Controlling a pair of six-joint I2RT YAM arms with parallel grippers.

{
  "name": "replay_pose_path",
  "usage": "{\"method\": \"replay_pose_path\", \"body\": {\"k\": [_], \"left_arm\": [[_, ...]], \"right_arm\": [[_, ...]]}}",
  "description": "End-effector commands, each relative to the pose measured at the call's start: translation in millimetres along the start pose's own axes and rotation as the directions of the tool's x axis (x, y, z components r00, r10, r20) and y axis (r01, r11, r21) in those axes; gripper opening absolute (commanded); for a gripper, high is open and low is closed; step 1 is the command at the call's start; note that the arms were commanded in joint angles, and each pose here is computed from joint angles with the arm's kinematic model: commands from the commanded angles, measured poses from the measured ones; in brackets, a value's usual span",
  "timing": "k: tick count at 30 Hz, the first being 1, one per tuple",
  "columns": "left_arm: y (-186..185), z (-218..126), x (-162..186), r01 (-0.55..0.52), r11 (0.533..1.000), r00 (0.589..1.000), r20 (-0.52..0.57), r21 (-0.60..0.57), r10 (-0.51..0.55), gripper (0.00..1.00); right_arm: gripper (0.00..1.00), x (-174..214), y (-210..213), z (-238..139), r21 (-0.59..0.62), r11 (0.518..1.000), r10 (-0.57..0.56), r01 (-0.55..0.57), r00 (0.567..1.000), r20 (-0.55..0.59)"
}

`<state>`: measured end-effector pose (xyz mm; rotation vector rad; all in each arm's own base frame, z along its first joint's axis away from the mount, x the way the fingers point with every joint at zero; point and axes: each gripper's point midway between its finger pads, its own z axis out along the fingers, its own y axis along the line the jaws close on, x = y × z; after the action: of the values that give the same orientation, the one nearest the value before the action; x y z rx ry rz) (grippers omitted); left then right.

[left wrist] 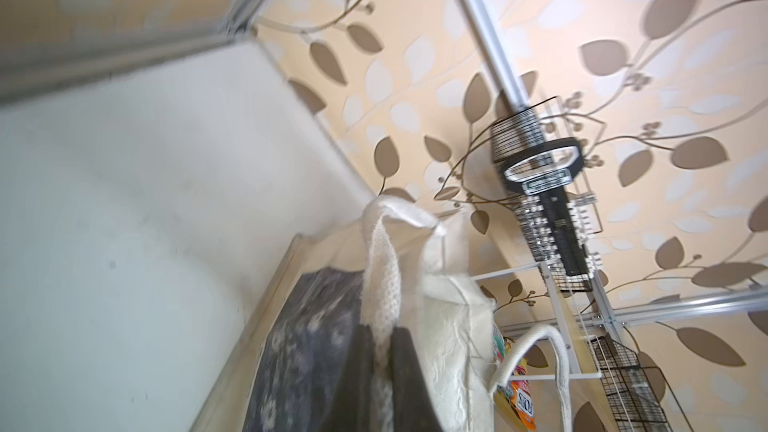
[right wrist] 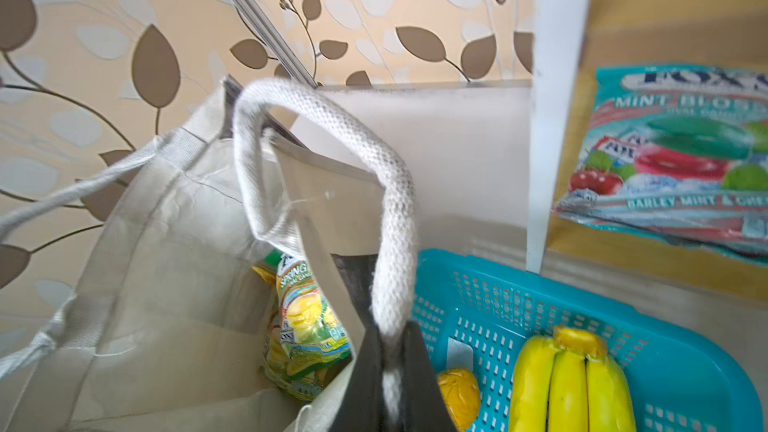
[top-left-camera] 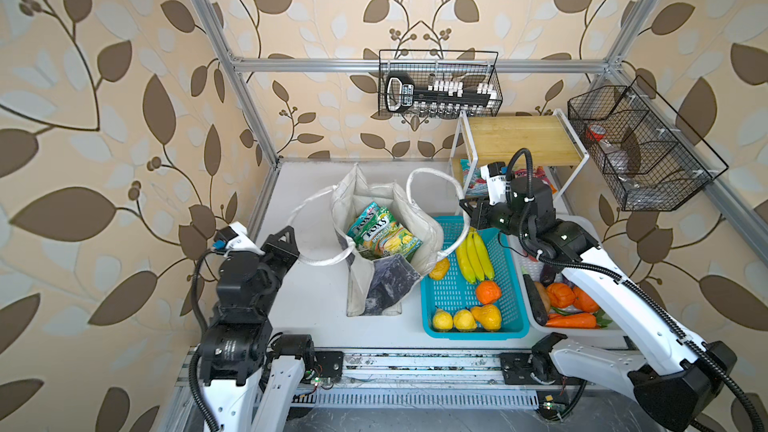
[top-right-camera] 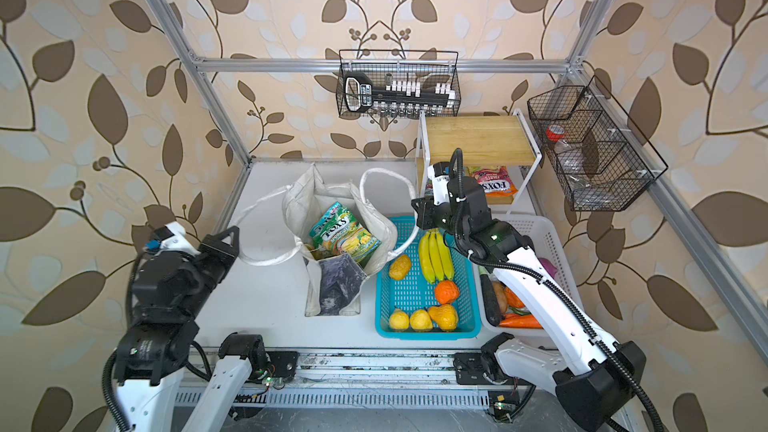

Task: Place the food into the grocery bag and tie it
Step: 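Lift the rope handle with the right gripper while the left gripper releases the tote edge, then grasp the other rope handle with the left gripper and raise it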

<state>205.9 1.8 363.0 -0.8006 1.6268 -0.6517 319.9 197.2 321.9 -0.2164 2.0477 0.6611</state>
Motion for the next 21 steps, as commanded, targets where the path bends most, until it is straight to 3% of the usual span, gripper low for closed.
{"method": "replay_pose_path", "body": {"k": [1, 6, 9, 12, 18, 20, 21], "left_arm": [[-9.4, 15.4, 11.1, -0.194, 0.981, 0.971, -0.141, -0.006, 0.191, 0.00], [-68.4, 34.5, 28.0, -0.181, 0.944, 0.929, -0.266, 0.276, 0.256, 0.00], [-89.1, 41.6, 37.3, -0.144, 0.915, 0.904, -0.327, 0.376, 0.276, 0.00], [-105.0, 42.8, 43.0, -0.115, 0.891, 0.883, -0.366, 0.439, 0.294, 0.00], [-122.5, 30.9, 41.1, -0.156, 0.849, 0.862, -0.350, 0.505, 0.366, 0.00], [-125.0, 29.0, 42.0, -0.160, 0.840, 0.854, -0.355, 0.518, 0.381, 0.07], [-123.1, 29.5, 41.5, -0.170, 0.843, 0.856, -0.348, 0.511, 0.383, 0.19]], "right_arm": [[0.00, -5.4, 22.2, 1.0, -0.027, 0.997, -0.074, 0.074, 0.997, 0.002], [0.00, -10.0, 67.0, 10.2, -0.118, 0.986, -0.120, 0.122, 0.992, 0.026], [0.00, -0.4, 91.7, 24.1, -0.168, 0.977, -0.131, 0.131, 0.991, 0.013], [0.00, 7.2, 116.5, 35.4, -0.201, 0.967, -0.160, 0.158, 0.987, 0.006], [0.00, 6.9, 154.3, 51.5, -0.266, 0.942, -0.207, 0.205, 0.978, 0.020], [0.00, 2.8, 164.8, 46.4, -0.273, 0.933, -0.231, 0.237, 0.971, 0.053], [0.00, 1.9, 167.6, 44.0, -0.270, 0.930, -0.240, 0.249, 0.968, 0.068]]}}
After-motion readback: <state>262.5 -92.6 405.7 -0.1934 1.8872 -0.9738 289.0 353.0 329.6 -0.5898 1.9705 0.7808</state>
